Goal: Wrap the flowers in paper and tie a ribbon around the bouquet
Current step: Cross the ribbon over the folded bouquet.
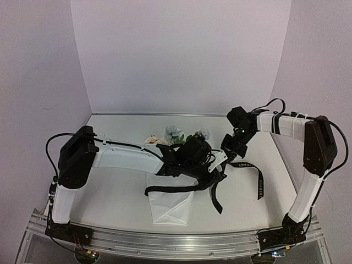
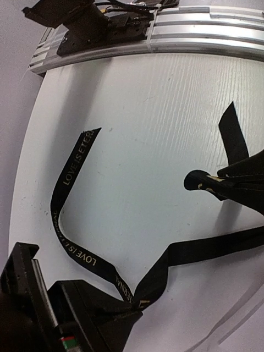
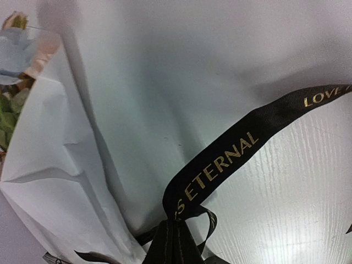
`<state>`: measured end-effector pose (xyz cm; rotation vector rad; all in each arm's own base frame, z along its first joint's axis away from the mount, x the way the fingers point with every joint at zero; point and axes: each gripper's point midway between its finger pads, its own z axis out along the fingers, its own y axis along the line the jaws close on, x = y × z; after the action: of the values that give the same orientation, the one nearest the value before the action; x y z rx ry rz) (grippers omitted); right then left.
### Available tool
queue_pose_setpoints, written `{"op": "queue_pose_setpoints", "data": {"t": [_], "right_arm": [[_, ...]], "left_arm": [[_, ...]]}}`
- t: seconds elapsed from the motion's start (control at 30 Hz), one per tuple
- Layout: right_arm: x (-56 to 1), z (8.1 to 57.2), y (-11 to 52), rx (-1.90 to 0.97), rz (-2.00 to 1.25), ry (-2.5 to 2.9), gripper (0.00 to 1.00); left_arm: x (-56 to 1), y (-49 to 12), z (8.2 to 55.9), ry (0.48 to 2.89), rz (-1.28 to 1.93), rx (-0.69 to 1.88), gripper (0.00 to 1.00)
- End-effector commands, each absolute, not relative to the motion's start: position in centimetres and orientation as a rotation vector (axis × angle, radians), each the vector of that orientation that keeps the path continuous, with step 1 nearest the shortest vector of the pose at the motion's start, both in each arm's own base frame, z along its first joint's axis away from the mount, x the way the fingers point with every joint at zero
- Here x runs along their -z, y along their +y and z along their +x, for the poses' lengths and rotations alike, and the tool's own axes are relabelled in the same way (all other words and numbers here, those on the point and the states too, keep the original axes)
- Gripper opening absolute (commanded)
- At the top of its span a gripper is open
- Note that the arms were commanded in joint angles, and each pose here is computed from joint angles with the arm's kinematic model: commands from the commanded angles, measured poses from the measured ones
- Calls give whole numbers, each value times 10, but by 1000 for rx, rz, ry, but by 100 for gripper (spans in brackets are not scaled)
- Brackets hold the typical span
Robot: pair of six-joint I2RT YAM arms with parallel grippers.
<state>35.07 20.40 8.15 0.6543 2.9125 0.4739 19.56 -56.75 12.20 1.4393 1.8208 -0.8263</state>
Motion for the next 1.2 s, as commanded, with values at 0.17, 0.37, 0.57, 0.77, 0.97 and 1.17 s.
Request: {"op": "queue_pose_setpoints", "data": {"t": [0.17, 0.37, 0.57, 0.77, 0.97, 1.17], "right_arm": [[-122, 374, 232, -666, 544, 2856, 0], [-140, 370, 253, -777, 383, 2825, 0], [-169, 332, 318, -845, -96, 2854, 0], [-143, 246, 333, -715, -564, 3038, 27], [-118, 246, 268, -395, -368, 3080, 70], [-101, 284, 211, -132, 85, 3055, 72]], "left_arm": [[-144, -577, 224, 1812, 1349, 905, 40], [-231, -532, 225, 1728, 1102, 1098, 72], [-248, -449, 240, 1803, 864, 1138, 76], [-198, -356, 260, 2012, 582, 1019, 72], [-177, -329, 255, 2091, 557, 950, 73], [-168, -325, 252, 2121, 555, 939, 73]]}}
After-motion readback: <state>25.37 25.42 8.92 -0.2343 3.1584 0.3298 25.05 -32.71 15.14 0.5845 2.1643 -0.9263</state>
